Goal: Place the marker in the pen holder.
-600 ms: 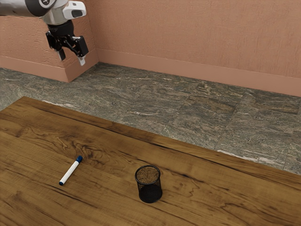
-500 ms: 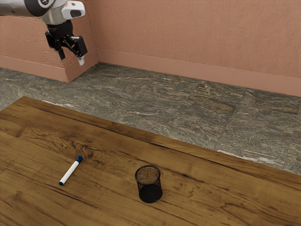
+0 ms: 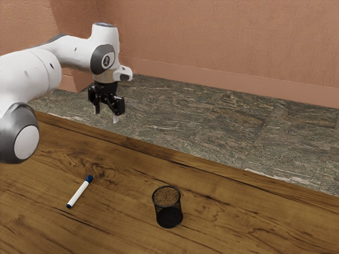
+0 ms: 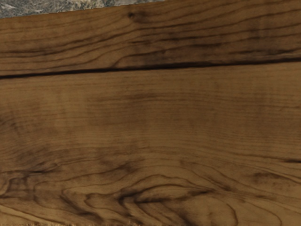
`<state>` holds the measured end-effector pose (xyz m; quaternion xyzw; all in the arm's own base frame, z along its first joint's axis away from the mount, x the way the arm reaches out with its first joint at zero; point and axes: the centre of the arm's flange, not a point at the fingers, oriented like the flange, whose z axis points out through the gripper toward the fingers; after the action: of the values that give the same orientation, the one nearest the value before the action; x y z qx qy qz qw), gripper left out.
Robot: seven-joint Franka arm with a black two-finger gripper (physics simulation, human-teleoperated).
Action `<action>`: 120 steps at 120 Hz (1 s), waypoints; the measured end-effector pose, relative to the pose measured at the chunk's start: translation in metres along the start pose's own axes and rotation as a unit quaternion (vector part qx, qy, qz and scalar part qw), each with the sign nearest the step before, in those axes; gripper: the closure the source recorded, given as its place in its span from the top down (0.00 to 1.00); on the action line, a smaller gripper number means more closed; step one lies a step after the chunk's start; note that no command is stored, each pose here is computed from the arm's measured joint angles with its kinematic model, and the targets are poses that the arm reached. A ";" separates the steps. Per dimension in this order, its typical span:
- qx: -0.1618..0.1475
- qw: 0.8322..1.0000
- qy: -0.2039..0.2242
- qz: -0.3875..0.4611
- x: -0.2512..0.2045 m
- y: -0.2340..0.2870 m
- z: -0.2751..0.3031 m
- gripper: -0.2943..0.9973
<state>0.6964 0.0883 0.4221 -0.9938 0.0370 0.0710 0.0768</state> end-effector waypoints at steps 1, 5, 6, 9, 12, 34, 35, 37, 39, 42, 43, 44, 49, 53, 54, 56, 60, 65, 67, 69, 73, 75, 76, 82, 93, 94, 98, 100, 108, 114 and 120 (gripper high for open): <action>-0.004 1.000 -0.002 -0.003 0.000 -0.003 0.004 0.75; -0.020 1.000 -0.010 -0.015 -0.003 -0.016 0.020 0.75; -0.024 0.999 -0.012 -0.018 -0.004 -0.020 0.023 0.75; -0.034 0.999 -0.018 -0.025 -0.007 -0.028 0.033 0.75; -0.042 0.998 -0.022 -0.029 -0.010 -0.034 0.042 0.75; -0.071 0.996 -0.040 -0.031 -0.025 -0.053 0.094 0.75; -0.071 0.996 -0.040 -0.030 -0.026 -0.053 0.096 0.75; -0.072 0.996 -0.042 -0.028 -0.026 -0.053 0.100 0.75; -0.072 0.996 -0.044 -0.027 -0.028 -0.053 0.104 0.75; -0.074 0.996 -0.048 -0.026 -0.032 -0.054 0.112 0.75; -0.075 0.996 -0.050 -0.026 -0.033 -0.054 0.114 0.75; -0.076 0.996 -0.051 -0.026 -0.035 -0.055 0.117 0.75; -0.080 0.995 -0.057 -0.023 -0.044 -0.054 0.130 0.75; -0.084 0.994 -0.060 -0.020 -0.054 -0.052 0.138 0.75; -0.085 0.994 -0.060 -0.020 -0.057 -0.051 0.140 0.75; -0.087 0.994 -0.061 -0.019 -0.062 -0.050 0.144 0.75; -0.089 0.994 -0.062 -0.014 -0.070 -0.045 0.152 0.75; -0.090 0.994 -0.062 -0.009 -0.078 -0.040 0.163 0.75; -0.089 0.994 -0.061 -0.007 -0.080 -0.038 0.167 0.75; -0.089 0.994 -0.059 -0.004 -0.082 -0.036 0.170 0.75; -0.087 0.995 -0.055 0.001 -0.083 -0.033 0.173 0.75; -0.086 0.995 -0.054 0.003 -0.084 -0.031 0.175 0.75; -0.086 0.995 -0.053 0.004 -0.085 -0.031 0.176 0.75; -0.083 0.995 -0.046 0.010 -0.087 -0.027 0.177 0.75; -0.083 0.996 -0.033 0.016 -0.101 -0.022 0.181 0.75; -0.083 0.996 -0.032 0.017 -0.102 -0.022 0.181 0.75; -0.082 0.996 -0.028 0.020 -0.104 -0.020 0.181 0.75; -0.080 0.996 -0.026 0.022 -0.104 -0.020 0.181 0.75; -0.075 0.996 -0.022 0.032 -0.106 -0.014 0.185 0.75; -0.072 0.997 -0.020 0.037 -0.108 -0.012 0.188 0.75; -0.070 0.997 -0.020 0.041 -0.110 -0.010 0.193 0.75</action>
<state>0.5629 0.1359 0.2513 -0.9928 0.0714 0.0960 0.0052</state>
